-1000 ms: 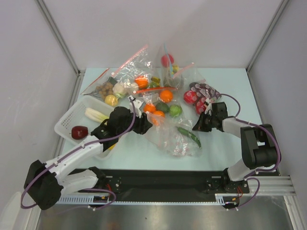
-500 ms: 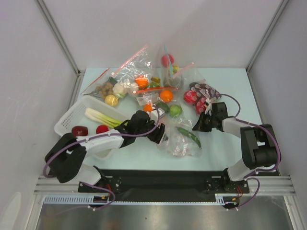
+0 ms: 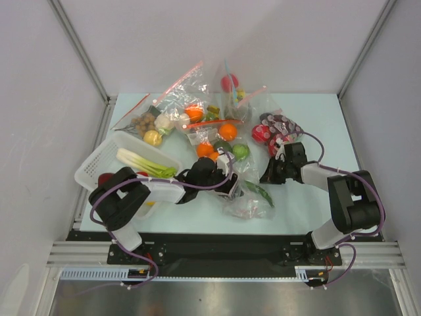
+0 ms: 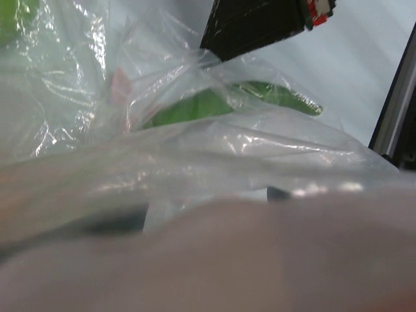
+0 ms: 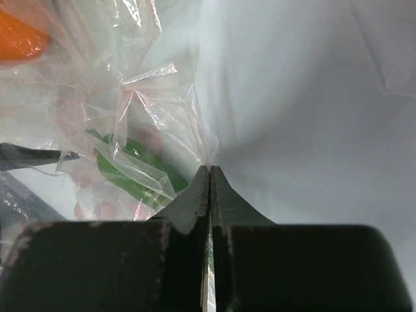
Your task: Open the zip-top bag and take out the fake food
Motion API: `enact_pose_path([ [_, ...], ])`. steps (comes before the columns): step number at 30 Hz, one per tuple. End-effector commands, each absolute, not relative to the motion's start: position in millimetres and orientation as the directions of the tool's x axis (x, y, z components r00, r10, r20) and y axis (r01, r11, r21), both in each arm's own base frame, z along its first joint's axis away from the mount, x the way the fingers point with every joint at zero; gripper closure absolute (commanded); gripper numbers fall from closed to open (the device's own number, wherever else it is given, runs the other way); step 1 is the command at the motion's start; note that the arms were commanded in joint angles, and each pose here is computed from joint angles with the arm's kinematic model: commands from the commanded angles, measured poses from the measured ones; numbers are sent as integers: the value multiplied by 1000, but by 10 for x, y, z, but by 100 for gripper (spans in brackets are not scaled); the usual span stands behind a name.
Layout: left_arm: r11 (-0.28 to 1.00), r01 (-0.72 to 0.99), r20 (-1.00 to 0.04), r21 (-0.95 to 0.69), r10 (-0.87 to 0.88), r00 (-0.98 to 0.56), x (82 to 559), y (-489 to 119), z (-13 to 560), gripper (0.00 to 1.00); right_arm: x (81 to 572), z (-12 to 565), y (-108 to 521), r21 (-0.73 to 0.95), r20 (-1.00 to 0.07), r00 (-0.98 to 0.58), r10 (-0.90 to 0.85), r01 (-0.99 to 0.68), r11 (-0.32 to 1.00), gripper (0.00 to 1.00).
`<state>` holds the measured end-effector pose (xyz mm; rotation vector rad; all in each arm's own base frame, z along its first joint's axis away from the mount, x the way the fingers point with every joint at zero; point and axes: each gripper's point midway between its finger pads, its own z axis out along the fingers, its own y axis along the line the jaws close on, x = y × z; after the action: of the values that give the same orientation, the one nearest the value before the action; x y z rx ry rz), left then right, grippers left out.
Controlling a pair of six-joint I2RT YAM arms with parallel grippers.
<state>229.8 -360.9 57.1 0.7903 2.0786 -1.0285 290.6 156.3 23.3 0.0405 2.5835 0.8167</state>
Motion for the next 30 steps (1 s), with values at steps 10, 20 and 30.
enact_pose_path([
  [10, 441, 842, -885, -310, 190, -425, 2464, -3863, 726, 16, 2881, 298, 1756, 627, -376, -915, 149, -133, 767, 100],
  [20, 483, 831, -931, -278, 78, -357, 2533, -3752, 979, 14, 2782, 204, 1803, 626, -335, -938, 91, -149, 766, 100],
  [30, 494, 811, -943, -313, -60, -327, 2637, -3796, 1188, 13, 2693, 285, 1796, 609, -350, -935, 62, -177, 773, 100],
])
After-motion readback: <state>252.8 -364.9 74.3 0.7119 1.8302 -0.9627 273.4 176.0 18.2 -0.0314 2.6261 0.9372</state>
